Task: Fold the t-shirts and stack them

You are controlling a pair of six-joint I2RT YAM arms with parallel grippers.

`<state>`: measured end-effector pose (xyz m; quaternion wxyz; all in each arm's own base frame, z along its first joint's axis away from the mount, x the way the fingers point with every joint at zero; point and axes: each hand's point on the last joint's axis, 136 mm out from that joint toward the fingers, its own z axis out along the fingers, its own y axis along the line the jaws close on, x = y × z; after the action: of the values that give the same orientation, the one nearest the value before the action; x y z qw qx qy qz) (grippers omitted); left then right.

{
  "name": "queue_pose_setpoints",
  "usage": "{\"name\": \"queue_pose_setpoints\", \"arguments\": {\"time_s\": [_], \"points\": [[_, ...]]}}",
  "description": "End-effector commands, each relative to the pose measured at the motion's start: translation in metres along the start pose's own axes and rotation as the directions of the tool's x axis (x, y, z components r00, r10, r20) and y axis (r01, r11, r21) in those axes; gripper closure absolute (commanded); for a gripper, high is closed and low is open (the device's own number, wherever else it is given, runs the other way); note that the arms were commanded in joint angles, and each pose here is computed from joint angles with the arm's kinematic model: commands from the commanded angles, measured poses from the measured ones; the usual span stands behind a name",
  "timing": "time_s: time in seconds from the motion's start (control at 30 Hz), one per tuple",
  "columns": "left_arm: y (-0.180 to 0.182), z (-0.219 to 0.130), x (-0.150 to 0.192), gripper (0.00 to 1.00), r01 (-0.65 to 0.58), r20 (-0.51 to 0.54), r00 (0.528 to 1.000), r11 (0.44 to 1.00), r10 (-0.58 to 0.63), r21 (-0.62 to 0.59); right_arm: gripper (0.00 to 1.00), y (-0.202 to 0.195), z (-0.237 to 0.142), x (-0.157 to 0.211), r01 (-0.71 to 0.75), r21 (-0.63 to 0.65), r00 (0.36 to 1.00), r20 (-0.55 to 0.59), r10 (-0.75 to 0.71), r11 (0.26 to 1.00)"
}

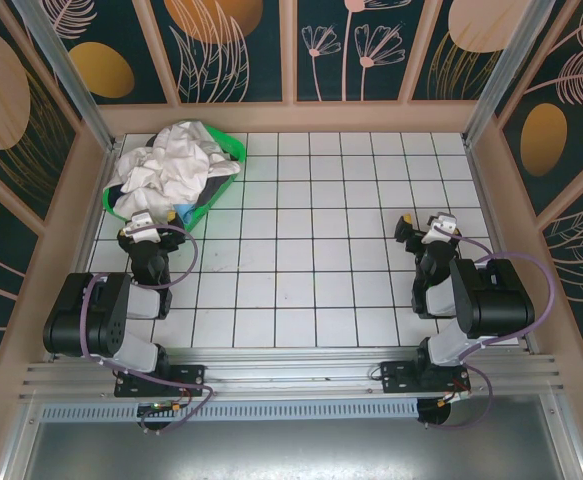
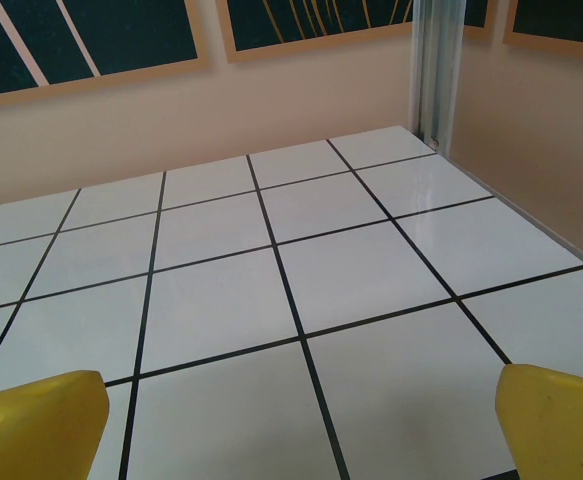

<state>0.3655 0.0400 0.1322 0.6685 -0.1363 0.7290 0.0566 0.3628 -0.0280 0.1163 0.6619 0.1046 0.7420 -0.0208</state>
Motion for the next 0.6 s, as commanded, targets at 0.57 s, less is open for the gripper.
{"name": "queue_pose_setpoints", "arguments": {"time_s": [0.57], "points": [[0.01, -0.012, -0.095, 0.01, 0.116, -0.05, 0.991, 0.985, -0.123, -0.127, 0.01, 0.007, -0.001, -0.096, -0.127, 0.038, 0.987, 0.102, 0.122, 0.991]]}}
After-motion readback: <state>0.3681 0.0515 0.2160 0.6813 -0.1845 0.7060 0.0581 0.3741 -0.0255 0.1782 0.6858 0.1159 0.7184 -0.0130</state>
